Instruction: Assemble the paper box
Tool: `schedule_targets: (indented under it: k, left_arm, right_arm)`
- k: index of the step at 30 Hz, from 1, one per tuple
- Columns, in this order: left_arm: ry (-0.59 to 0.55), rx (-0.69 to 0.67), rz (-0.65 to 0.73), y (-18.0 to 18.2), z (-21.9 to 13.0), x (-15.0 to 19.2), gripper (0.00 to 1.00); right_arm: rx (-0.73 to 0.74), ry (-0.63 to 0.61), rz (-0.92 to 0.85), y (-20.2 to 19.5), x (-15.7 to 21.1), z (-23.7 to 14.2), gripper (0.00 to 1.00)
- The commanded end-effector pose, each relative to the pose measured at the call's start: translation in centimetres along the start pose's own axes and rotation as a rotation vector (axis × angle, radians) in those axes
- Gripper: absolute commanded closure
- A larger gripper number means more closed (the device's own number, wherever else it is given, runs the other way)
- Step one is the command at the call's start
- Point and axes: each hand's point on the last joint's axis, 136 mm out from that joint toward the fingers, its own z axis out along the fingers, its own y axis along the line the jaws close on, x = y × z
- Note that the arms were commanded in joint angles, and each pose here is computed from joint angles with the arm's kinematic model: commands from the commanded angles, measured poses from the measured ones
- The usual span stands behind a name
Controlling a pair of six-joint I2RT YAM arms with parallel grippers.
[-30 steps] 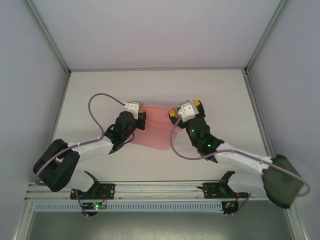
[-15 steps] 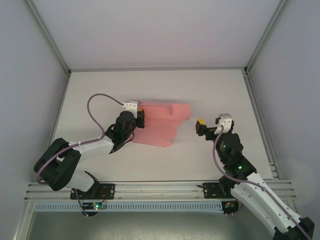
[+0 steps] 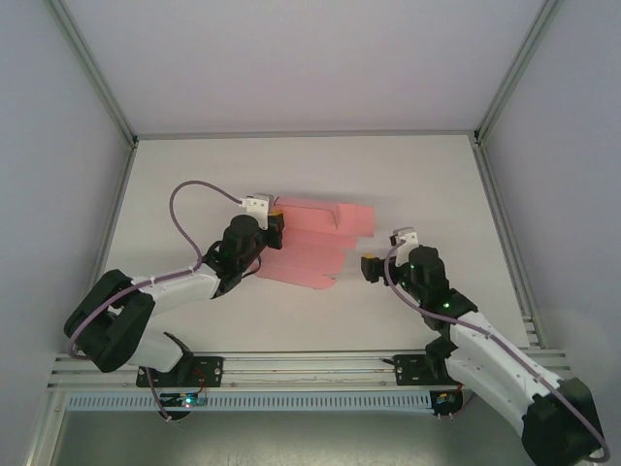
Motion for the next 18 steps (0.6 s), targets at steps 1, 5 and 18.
schedule_targets:
  k: [1,5,18]
  left_arm:
    - [-0.081,0.077,0.029,-1.8,-0.5,-2.5,1.00]
    - [-0.060,0.145,0.067,-2.9,-0.5,-1.8,1.00]
    - [-0.051,0.066,-0.029,-1.6,0.4,-1.9,1.00]
  right_arm:
    - [-0.078,-0.116,-0.016,1.7,-4.4,0.3,0.02]
    - [-0.106,-0.133,-0.041,2.4,-6.1,0.8,0.02]
    - [-0.151,-0.119,-0.068,4.9,-6.1,3.0,0.02]
